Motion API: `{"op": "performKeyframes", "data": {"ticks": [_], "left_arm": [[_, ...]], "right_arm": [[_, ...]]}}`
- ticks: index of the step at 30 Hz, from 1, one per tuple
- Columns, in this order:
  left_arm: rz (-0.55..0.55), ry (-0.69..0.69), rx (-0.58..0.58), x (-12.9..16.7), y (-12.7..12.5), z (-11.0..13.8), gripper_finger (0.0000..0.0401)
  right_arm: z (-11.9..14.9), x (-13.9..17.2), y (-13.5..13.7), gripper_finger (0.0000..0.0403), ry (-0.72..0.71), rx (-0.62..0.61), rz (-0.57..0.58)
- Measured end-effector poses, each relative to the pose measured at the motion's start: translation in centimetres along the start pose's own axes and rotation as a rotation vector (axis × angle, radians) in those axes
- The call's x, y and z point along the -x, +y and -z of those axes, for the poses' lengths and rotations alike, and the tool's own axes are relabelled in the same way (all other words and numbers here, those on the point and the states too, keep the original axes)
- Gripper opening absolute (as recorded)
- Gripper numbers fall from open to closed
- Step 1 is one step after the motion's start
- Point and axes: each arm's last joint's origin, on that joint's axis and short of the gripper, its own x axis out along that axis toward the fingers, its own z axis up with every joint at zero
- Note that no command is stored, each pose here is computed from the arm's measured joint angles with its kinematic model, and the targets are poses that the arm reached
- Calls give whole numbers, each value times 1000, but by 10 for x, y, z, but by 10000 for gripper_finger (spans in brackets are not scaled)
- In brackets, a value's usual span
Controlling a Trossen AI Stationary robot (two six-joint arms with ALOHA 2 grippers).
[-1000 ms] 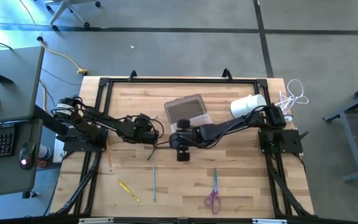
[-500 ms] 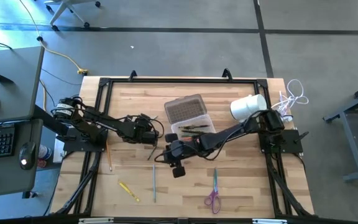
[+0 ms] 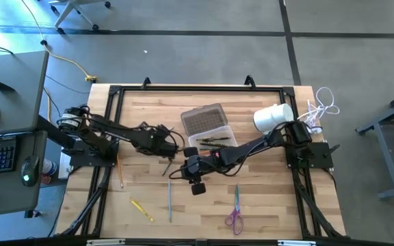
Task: Pick & place school supplies into a supply box
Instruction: Put the light blue pencil into the gray supply box
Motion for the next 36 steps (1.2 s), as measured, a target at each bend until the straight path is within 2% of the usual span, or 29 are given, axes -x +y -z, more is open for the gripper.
{"op": "performKeyframes", "data": {"ticks": [7, 10, 12, 16, 21, 28, 36], "left_arm": [[-196, 134, -107, 59, 32, -10, 159], [-195, 121, -89, 82, 36, -5, 159], [-133, 76, -93, 94, 33, -1, 159], [-94, -13, -78, 109, 31, 22, 159], [-17, -167, -20, 104, 27, 58, 159], [209, -232, 39, 63, 17, 89, 158], [357, -321, 131, 28, 31, 92, 158]], "right_arm": [[3, 0, 3, 126, 31, -4, -7], [3, 0, 3, 126, 32, -23, -7], [3, 0, 3, 126, 34, -46, -9], [3, 0, 5, 126, 37, -63, -17], [3, 1, 11, 126, 39, -53, -28], [3, 1, 16, 126, 36, -46, -36], [2, 1, 16, 126, 30, -38, -42]]}}
